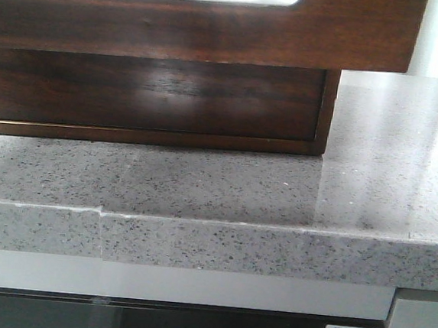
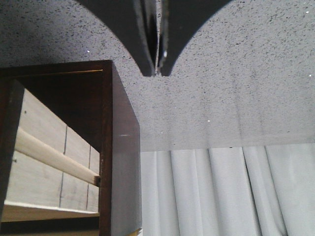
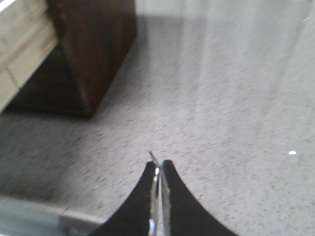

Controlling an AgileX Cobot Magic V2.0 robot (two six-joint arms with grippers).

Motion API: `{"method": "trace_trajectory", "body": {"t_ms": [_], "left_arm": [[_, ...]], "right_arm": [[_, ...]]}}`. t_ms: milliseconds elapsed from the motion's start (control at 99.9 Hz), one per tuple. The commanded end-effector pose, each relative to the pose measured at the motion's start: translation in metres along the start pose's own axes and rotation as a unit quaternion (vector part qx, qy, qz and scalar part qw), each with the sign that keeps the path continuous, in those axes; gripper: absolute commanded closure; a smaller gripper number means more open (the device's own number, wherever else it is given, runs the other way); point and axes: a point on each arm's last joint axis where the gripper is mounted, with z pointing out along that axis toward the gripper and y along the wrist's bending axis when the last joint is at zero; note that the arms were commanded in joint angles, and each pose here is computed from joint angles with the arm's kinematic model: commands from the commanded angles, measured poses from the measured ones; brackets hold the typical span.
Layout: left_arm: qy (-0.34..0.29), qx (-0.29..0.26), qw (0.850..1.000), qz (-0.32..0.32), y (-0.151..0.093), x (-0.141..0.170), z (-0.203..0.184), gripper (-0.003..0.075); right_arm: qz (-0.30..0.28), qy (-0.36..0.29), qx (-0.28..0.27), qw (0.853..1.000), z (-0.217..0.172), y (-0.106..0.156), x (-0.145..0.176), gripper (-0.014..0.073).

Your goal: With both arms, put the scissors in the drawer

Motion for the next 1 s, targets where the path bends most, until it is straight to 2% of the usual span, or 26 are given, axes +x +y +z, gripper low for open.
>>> {"method": "trace_trajectory", "body": {"t_ms": [0, 60, 230, 450, 610, 991], "left_arm": [[-0.038, -0.01, 0.999, -0.007, 0.001, 0.003, -0.002, 0.0741], [-0.038, -0.01, 0.999, -0.007, 0.001, 0.003, -0.002, 0.0741], [-0.038, -0.01, 0.999, -0.007, 0.001, 0.003, -0.002, 0.0741], [-0.038, -0.01, 0.999, -0.007, 0.001, 0.003, -0.002, 0.0741], [-0.038, -0.01, 0.999, -0.007, 0.001, 0.003, -0.002, 0.0741], [-0.038, -0.01, 0.999, -0.007, 0.001, 0.003, -0.002, 0.0741]], "right_arm": [[0.003, -0.114, 0.033, 0.993, -0.006, -0.004, 0.005, 0.0664], [0.003, -0.154, 0.043, 0.987, -0.009, -0.005, 0.021, 0.0664], [0.003, -0.213, 0.059, 0.975, -0.005, -0.006, 0.058, 0.0664], [0.01, -0.236, 0.07, 0.969, 0.004, -0.008, 0.08, 0.0664], [-0.002, -0.255, 0.061, 0.965, 0.003, -0.006, 0.079, 0.0664], [-0.003, -0.241, 0.063, 0.968, 0.004, -0.006, 0.082, 0.0664]]}}
